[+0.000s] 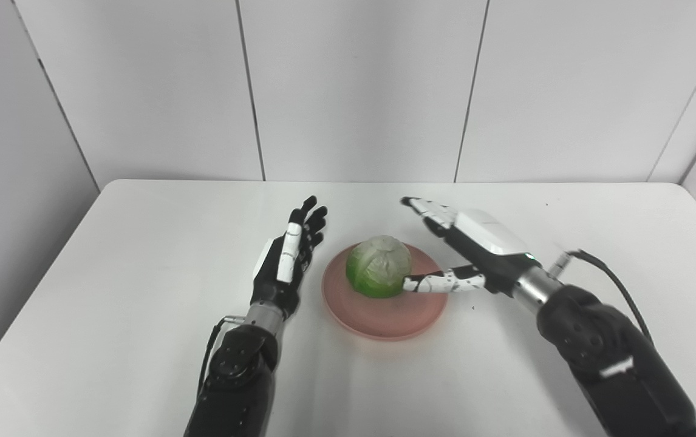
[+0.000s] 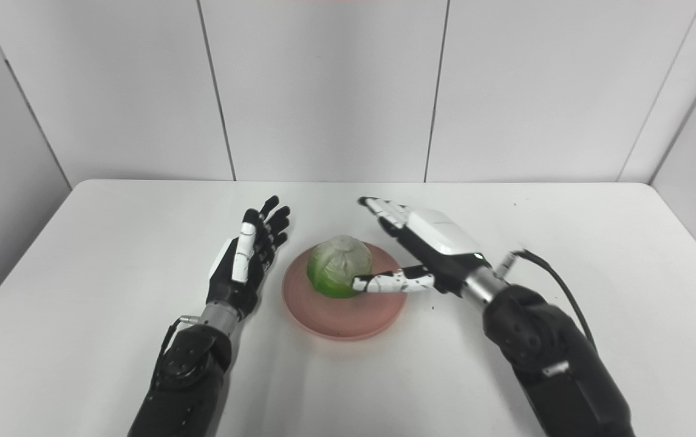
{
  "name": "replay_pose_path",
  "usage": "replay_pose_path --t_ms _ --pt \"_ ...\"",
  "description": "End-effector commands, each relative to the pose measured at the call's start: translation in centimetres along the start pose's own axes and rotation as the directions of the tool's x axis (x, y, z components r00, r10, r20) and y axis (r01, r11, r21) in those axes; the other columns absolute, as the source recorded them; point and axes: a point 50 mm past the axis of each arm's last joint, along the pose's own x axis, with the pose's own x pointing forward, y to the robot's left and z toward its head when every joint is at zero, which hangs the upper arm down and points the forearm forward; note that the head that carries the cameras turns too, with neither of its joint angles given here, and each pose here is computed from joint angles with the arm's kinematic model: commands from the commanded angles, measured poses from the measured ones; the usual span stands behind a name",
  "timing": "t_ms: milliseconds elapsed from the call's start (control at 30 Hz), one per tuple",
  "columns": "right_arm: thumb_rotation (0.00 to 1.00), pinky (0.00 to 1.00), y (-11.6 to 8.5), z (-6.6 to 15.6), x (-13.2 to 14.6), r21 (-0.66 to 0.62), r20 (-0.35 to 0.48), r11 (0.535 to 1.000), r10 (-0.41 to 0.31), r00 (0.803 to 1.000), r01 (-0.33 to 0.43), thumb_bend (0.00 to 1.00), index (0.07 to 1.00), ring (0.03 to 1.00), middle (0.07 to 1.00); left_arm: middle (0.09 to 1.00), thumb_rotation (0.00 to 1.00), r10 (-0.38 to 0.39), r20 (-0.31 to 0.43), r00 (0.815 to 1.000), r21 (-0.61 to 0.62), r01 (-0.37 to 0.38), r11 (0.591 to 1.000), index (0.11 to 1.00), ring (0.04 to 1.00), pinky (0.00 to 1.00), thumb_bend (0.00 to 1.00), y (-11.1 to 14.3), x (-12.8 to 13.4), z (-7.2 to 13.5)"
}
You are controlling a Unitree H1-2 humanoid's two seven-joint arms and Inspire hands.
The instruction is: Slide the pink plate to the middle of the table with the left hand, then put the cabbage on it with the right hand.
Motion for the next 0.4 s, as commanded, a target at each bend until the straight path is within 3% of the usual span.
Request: replay_pose_path --t_ms 0,67,200,267,367 --pt "0.96 0.97 0.7 0.6 -0.2 0.18 -0.005 0.978 -0.105 0.994 0.105 0.8 1.0 1.0 1.0 0.958 1.0 -0.047 0.095 0.994 0.037 0.044 0.998 0.96 0.991 1.0 0.73 0.1 0.7 1.8" --pt "0.99 0.99 2.0 0.1 -0.4 0.34 -0.036 0.925 -0.169 0.985 0.171 0.82 1.0 1.0 1.0 0.984 1.0 -0.059 0.101 0.993 0.061 0.053 0.997 0.982 0.999 1.0 0.73 0.2 0.2 1.4" --pt "0.98 1.0 4.4 -0.3 -0.1 0.606 -0.086 0.746 -0.282 0.955 0.275 0.83 1.0 1.0 1.0 0.999 1.0 -0.045 0.099 0.994 0.052 0.04 0.998 0.999 1.0 1.0 0.73 0.3 -0.4 0.9" --pt "0.98 1.0 5.3 -0.3 0.1 0.671 -0.11 0.673 -0.324 0.94 0.311 0.81 1.0 1.0 1.0 1.0 1.0 -0.035 0.1 0.994 0.031 0.032 0.999 1.0 1.0 1.0 0.73 0.4 -0.6 0.6" --pt "1.0 1.0 6.2 -0.2 0.3 0.717 -0.132 0.609 -0.359 0.924 0.339 0.78 1.0 1.0 1.0 1.0 1.0 -0.029 0.101 0.994 0.0 0.029 1.0 1.0 1.0 1.0 0.73 0.6 -0.7 0.2"
